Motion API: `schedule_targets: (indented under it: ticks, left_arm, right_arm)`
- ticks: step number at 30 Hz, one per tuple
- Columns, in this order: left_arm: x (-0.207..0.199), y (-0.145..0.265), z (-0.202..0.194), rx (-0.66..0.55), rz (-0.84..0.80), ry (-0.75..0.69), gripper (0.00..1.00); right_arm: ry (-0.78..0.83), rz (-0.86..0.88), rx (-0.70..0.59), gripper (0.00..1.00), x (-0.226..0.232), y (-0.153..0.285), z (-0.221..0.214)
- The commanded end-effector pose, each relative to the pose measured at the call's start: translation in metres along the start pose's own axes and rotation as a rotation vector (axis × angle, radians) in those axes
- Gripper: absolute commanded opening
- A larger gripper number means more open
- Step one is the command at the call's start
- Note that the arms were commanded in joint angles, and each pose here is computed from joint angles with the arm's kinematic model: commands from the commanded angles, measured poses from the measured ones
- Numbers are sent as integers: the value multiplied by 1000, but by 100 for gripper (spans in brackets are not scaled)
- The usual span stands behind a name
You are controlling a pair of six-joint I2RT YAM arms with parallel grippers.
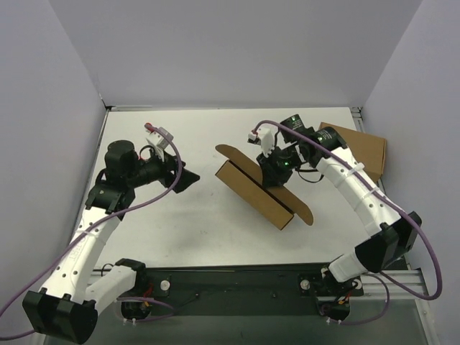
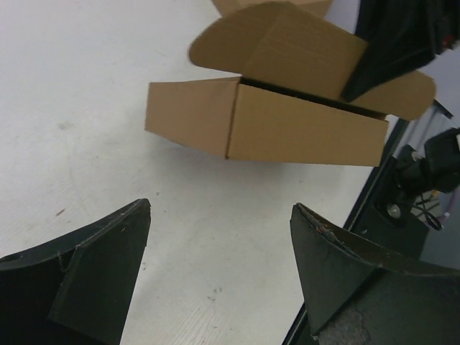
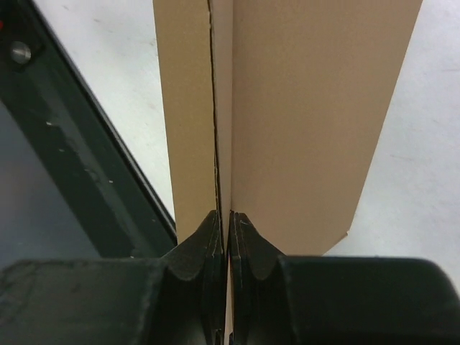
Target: Fold the paper box
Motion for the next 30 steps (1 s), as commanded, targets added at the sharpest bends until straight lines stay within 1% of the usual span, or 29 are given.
schedule_targets:
  ticks: [1,2,4,5,7,8,10,14,18,20,23,25,27,30]
  left_arm:
    - [-33,-1,33,-96,-247,-107,89]
    - [-39,-1,36,-100,-288,-111,89]
    - [-37,-4,40,-106,-298,-121,89]
    - [-35,-4,44,-112,-290,-129,89]
    - [-27,-9,44,-105,-268,-132,89]
    - [-19,-11,44,-102,-236,-128,90]
    - [-9,-19,37,-77,-223,-106,90]
    - [9,-35,19,-31,-194,-43,90]
    - [11,-47,5,-23,-237,19,90]
    - [15,-51,-4,-13,-231,40,90]
    - [29,-53,2,-35,-160,28,90]
    - [37,-54,16,-82,-121,10,90]
    - [42,-58,24,-96,-113,-13,90]
    - [43,-64,32,-103,-143,-37,90]
  right_arm:
    - [-86,293,12,2,30,4,9]
    - [-95,307,13,2,29,5,12]
    - [-118,364,33,2,30,3,14]
    - [-118,371,24,2,29,5,18]
    - [-139,401,57,2,26,-1,17]
    - [-139,424,46,2,27,0,22]
    - [-169,444,73,3,23,-6,21]
    - [-175,453,89,3,18,-12,23]
    - [-173,434,99,3,14,-15,22]
    - [-173,401,119,4,10,-18,20]
    - [-168,366,154,4,7,-24,17]
    - [-161,361,174,4,7,-26,17]
    - [-152,366,186,4,9,-28,17]
    - [-135,375,178,4,11,-27,20]
Point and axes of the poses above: each gripper's point midway between its finger pads, its own y axis back along the fingers, its own x axis along the line the jaws close on, z = x × y, the point moved 2 cm from there along y, back along the fingers, and after that the axes turned 6 degrees about -y, right-handed, at the moved point
